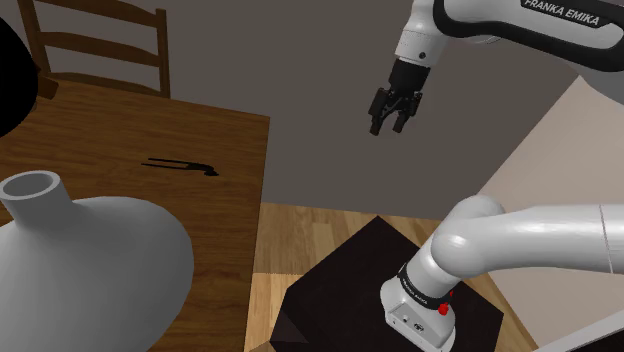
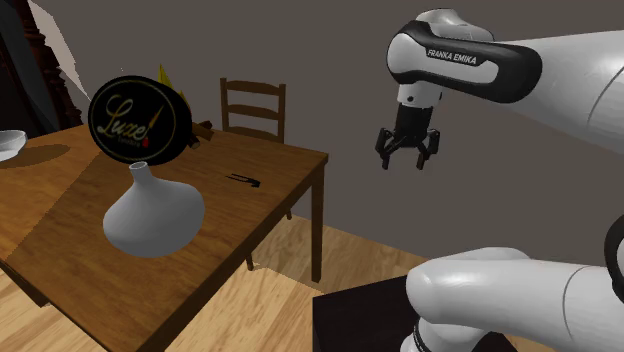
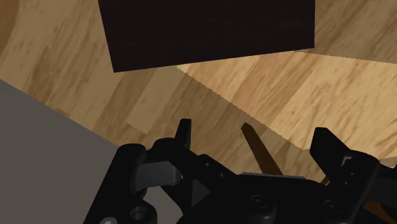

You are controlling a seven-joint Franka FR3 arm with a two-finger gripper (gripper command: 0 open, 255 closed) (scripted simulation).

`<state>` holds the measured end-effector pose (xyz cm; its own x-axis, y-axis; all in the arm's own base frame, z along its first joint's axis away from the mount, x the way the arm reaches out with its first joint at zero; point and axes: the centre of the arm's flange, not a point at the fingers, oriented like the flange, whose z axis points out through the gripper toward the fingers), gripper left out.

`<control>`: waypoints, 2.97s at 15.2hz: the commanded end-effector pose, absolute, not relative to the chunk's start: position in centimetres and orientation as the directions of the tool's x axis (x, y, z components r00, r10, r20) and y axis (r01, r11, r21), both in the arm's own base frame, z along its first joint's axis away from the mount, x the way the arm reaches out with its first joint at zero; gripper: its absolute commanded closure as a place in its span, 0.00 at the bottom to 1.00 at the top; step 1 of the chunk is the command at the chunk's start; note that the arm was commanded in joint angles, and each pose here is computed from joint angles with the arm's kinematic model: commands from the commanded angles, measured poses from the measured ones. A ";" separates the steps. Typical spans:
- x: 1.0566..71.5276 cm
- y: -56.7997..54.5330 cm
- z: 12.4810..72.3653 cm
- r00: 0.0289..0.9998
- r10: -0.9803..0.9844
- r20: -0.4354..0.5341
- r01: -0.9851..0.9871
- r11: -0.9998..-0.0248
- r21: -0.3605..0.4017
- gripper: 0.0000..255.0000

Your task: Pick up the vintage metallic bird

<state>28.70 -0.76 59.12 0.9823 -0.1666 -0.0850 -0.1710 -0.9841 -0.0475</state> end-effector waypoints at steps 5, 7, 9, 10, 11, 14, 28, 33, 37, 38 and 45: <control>32.8 2.7 58.6 0.995 -0.056 -0.081 -0.059 -0.997 -0.045 0.00; 34.7 4.7 58.4 0.997 0.000 -0.079 -0.003 -0.999 -0.044 0.00; 36.5 6.7 58.1 0.995 0.056 -0.077 0.053 -0.998 -0.043 0.00; 37.3 7.7 58.0 0.994 0.084 -0.076 0.081 -0.996 -0.042 0.00; 38.1 8.8 57.9 0.991 0.112 -0.075 0.109 -0.993 -0.041 0.00; 40.4 12.2 57.5 0.978 0.195 -0.073 0.192 -0.981 -0.039 0.00; 47.0 29.7 55.8 0.830 0.554 -0.064 0.554 -0.832 -0.025 0.00; 47.6 36.4 55.1 0.744 0.665 -0.062 0.665 -0.746 -0.019 0.00; 47.5 41.4 54.6 0.672 0.738 -0.061 0.739 -0.674 -0.015 0.00; 47.5 41.4 54.1 0.672 0.738 -0.061 0.739 -0.674 -0.015 0.00; 47.5 41.4 50.6 0.672 0.738 -0.061 0.739 -0.674 -0.015 0.00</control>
<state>47.48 41.48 51.14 0.6721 0.7379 -0.0615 0.7386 -0.6740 -0.0153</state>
